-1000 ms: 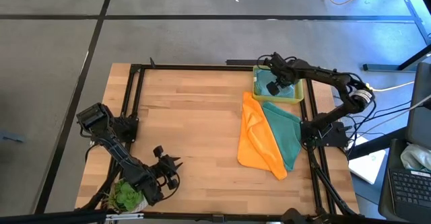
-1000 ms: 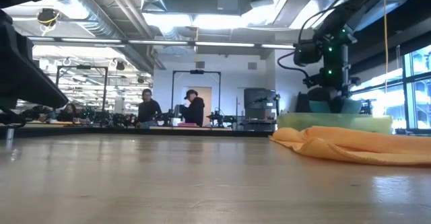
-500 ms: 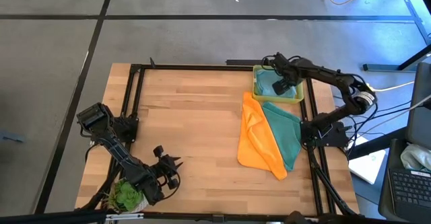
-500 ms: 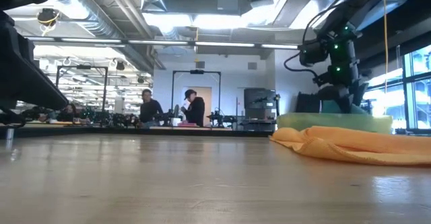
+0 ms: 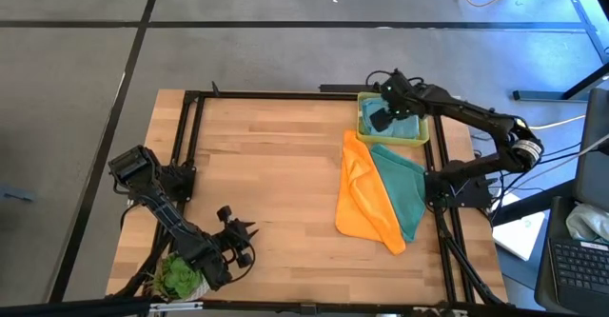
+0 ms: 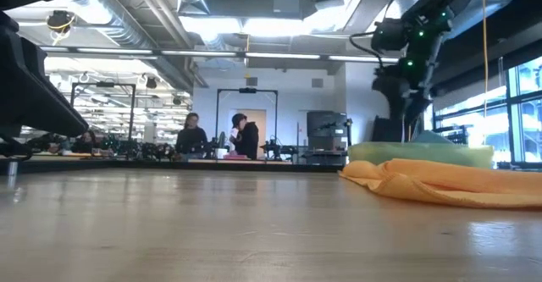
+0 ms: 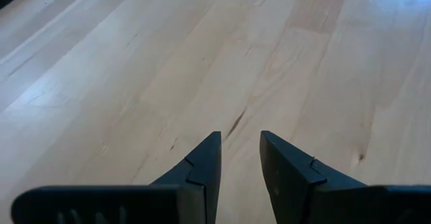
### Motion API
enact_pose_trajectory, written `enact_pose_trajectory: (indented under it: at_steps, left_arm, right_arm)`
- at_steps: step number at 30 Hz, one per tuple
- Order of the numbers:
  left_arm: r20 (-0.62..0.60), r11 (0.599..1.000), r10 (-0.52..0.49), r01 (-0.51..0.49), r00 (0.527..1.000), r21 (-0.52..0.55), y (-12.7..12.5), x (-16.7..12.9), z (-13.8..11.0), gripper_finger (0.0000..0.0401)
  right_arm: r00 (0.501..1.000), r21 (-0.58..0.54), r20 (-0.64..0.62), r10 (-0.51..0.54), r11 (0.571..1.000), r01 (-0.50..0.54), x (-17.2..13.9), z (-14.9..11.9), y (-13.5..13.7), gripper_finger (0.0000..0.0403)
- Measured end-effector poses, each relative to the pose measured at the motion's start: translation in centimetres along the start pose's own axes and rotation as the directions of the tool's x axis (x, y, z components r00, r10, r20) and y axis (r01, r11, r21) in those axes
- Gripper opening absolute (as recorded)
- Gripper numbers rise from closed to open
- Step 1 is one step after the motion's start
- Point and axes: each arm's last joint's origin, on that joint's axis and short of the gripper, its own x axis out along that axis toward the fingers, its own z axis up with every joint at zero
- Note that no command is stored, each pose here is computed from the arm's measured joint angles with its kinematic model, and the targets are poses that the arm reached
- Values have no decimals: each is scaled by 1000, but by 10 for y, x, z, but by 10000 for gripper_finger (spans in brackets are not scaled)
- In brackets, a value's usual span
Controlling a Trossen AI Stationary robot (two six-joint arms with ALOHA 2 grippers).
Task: Fold microfiber towels
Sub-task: Put the folded blue microfiber cloth into the yellow bin
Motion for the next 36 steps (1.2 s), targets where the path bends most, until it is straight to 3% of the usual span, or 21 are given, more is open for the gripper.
enact_pose_trajectory:
  at_steps: [2, 5, 7, 11, 16, 26, 31, 36]
  left_arm:
    - [1, 1000, 0, 0, 1000, 4, 0, 0, 0, 96]
    - [6, 1000, 2, -2, 1000, 3, 0, 0, 0, 96]
    - [6, 1000, 1, -1, 1000, 2, 0, 0, 0, 96]
    - [19, 1000, 8, -8, 1000, -3, 0, 1, 1, 96]
    - [21, 1000, 15, -15, 1000, -3, 1, 3, 2, 96]
    - [19, 1000, 14, -14, 1000, -2, 1, 2, 2, 96]
    - [10, 1000, 12, -12, 1000, -1, 1, 2, 2, 96]
    - [-17, 1000, 4, -4, 1000, -1, 1, 2, 1, 96]
  right_arm:
    - [1000, -36, 9, -4, 999, 4, 7, 0, 6, 215]
    - [973, -97, -23, -230, 969, 227, 19, -2, 0, 190]
    - [946, -92, -42, -321, 944, 317, 25, -2, -9, 172]
    - [949, -38, -109, -295, 955, 293, 38, -1, -20, 140]
    - [925, -39, -167, -342, 939, 340, 57, -1, -33, 112]
    - [906, -34, -226, -359, 932, 361, 98, 7, -39, 103]
    - [907, -57, -235, -349, 937, 346, 97, 7, -39, 103]
    - [922, -71, -184, -340, 941, 332, 71, 9, -34, 103]
